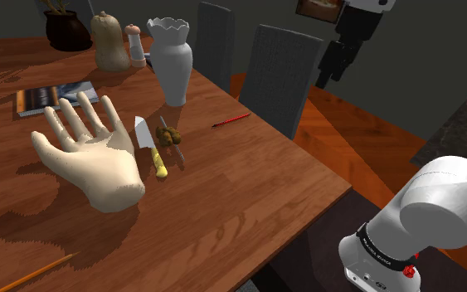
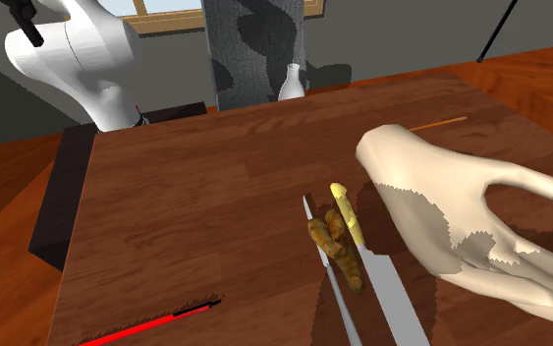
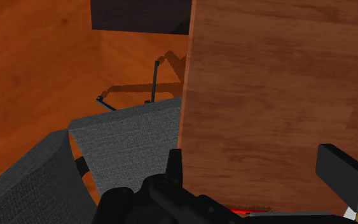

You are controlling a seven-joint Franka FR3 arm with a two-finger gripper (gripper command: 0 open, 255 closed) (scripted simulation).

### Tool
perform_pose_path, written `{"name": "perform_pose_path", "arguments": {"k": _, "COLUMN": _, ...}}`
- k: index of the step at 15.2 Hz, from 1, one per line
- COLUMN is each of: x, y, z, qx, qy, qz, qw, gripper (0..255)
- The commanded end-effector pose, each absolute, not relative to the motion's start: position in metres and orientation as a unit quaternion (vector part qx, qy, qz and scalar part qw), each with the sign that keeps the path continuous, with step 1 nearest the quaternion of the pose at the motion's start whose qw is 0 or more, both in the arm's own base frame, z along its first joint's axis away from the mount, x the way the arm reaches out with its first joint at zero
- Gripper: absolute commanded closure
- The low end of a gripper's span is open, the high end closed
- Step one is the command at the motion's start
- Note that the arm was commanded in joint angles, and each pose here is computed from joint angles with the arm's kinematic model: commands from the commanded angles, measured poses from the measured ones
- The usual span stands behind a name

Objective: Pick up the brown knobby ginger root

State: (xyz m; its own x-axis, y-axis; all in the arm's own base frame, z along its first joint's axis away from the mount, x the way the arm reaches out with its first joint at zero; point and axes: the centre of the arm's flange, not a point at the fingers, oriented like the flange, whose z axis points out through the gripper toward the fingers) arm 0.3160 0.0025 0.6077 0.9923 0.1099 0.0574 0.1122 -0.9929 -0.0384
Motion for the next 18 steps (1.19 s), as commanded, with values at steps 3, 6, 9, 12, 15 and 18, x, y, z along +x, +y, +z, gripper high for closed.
{"name": "perform_pose_path", "arguments": {"k": 3, "x": 0.332, "y": 0.023, "z": 0.599, "qx": -0.998, "qy": -0.053, "qz": -0.024, "qw": 0.021, "gripper": 0}}
{"name": "perform_pose_path", "arguments": {"k": 6, "x": 0.356, "y": 0.053, "z": 0.586, "qx": -0.998, "qy": -0.05, "qz": -0.018, "qw": 0.021, "gripper": 0}}
{"name": "perform_pose_path", "arguments": {"k": 9, "x": 0.38, "y": 0.082, "z": 0.572, "qx": -0.999, "qy": -0.046, "qz": -0.012, "qw": 0.021, "gripper": 0}}
{"name": "perform_pose_path", "arguments": {"k": 12, "x": 0.404, "y": 0.112, "z": 0.558, "qx": -0.999, "qy": -0.042, "qz": -0.006, "qw": 0.021, "gripper": 0}}
{"name": "perform_pose_path", "arguments": {"k": 15, "x": 0.429, "y": 0.142, "z": 0.544, "qx": -0.999, "qy": -0.039, "qz": 0.0, "qw": 0.021, "gripper": 0}}
{"name": "perform_pose_path", "arguments": {"k": 18, "x": 0.453, "y": 0.171, "z": 0.53, "qx": -0.999, "qy": -0.035, "qz": 0.006, "qw": 0.021, "gripper": 0}}
